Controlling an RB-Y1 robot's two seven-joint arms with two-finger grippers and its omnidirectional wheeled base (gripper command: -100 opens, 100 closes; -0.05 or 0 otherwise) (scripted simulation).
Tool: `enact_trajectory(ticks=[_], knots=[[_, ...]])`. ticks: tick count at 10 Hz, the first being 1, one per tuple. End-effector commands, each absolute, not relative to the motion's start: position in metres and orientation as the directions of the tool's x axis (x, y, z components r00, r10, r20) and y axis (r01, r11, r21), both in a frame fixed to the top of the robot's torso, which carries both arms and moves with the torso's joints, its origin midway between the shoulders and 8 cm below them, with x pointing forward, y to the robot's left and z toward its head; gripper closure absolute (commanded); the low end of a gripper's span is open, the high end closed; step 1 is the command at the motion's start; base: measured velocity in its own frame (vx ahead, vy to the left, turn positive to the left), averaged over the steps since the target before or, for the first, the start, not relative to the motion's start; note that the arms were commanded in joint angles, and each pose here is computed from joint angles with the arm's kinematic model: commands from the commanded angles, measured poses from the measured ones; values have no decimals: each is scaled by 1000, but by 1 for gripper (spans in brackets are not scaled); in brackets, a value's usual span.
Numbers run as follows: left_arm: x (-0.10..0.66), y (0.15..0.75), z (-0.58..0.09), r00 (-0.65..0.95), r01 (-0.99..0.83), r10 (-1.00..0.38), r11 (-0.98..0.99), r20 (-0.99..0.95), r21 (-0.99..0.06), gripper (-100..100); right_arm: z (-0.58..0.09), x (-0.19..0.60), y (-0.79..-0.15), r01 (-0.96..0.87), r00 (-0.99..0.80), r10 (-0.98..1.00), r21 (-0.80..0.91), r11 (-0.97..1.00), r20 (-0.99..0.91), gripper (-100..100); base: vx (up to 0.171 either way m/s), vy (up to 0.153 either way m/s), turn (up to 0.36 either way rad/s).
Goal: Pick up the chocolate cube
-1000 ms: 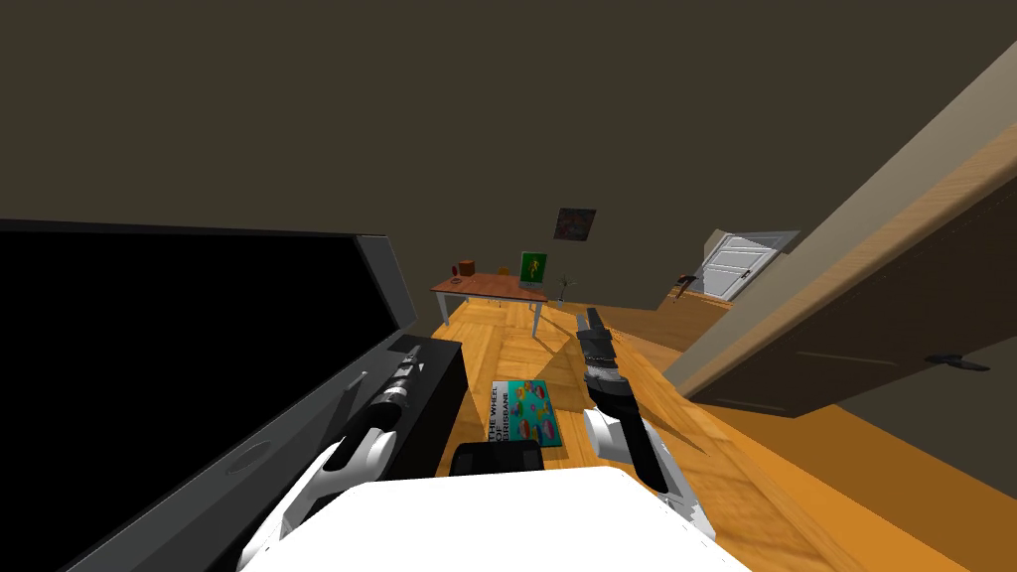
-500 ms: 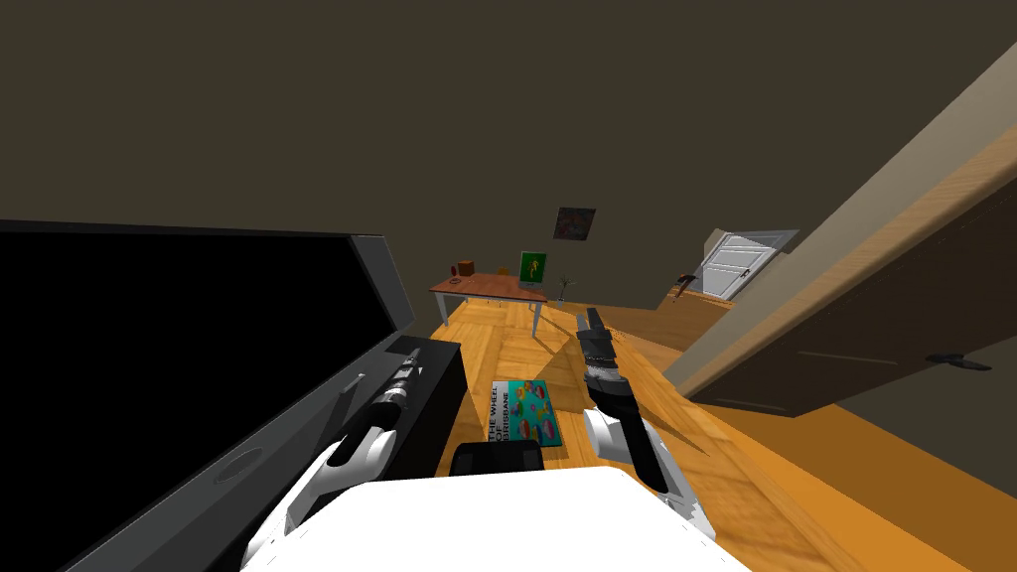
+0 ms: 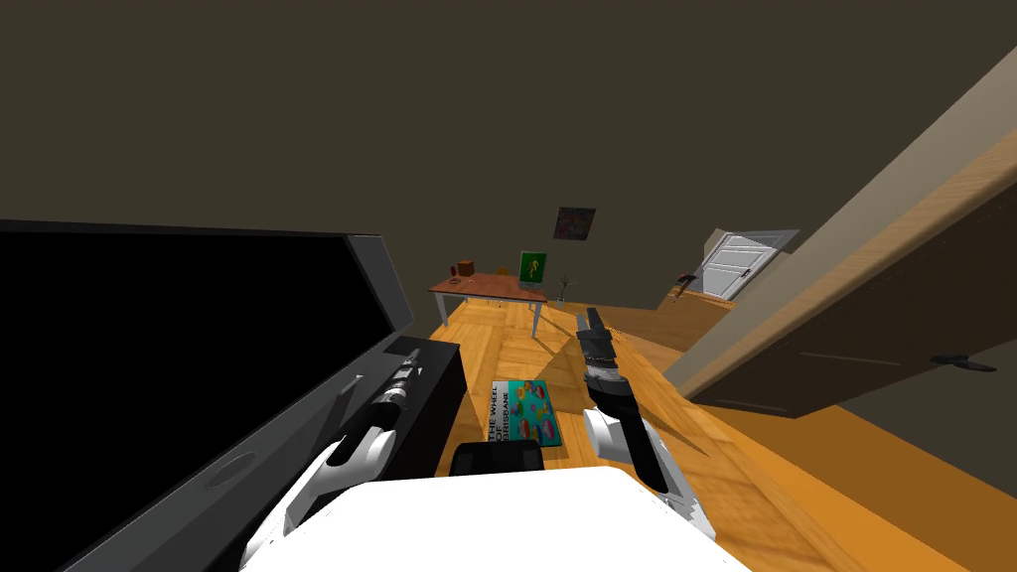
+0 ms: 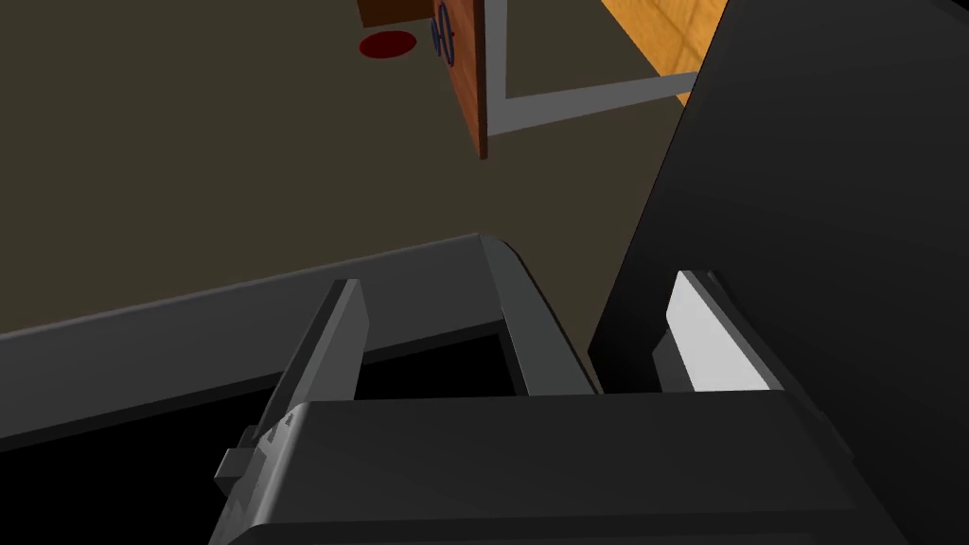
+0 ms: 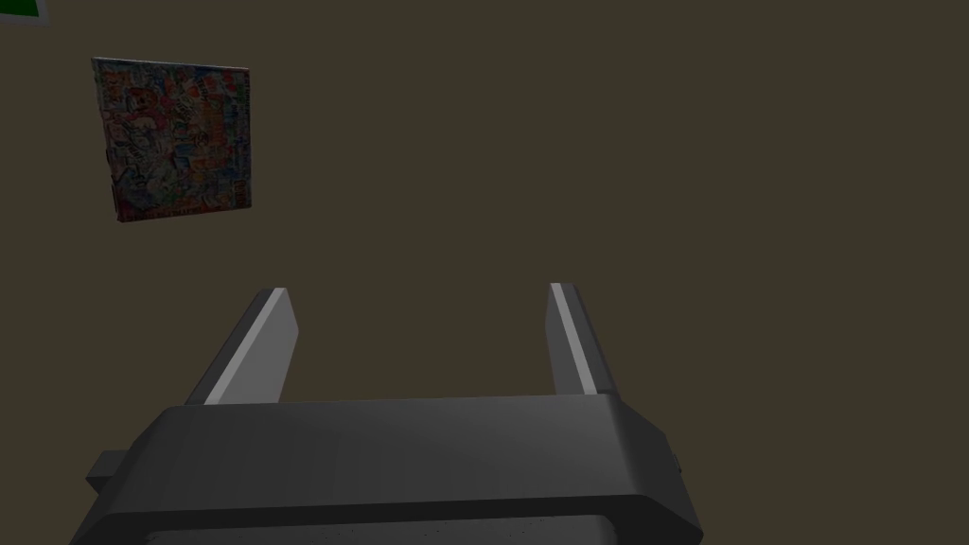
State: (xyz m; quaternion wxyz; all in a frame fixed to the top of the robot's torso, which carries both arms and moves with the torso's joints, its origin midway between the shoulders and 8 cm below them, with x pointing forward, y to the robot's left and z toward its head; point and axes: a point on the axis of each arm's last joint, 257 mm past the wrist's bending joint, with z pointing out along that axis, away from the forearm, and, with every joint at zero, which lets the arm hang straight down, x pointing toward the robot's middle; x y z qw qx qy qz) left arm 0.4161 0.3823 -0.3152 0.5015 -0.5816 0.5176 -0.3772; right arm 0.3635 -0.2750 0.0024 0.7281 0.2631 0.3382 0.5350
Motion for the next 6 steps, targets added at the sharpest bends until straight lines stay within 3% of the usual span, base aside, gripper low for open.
enact_trajectory(ticks=[1, 6], knots=[[412, 393, -337, 191, -285, -977, 34, -92, -958, -100, 2, 363, -275, -601, 199, 957, 745, 289, -211, 0, 23, -30, 39], [407, 404, -358, 203, -344, -974, 26, -102, -938, -100, 2, 363, -275, -601, 199, 957, 745, 289, -211, 0, 21, -15, 7]])
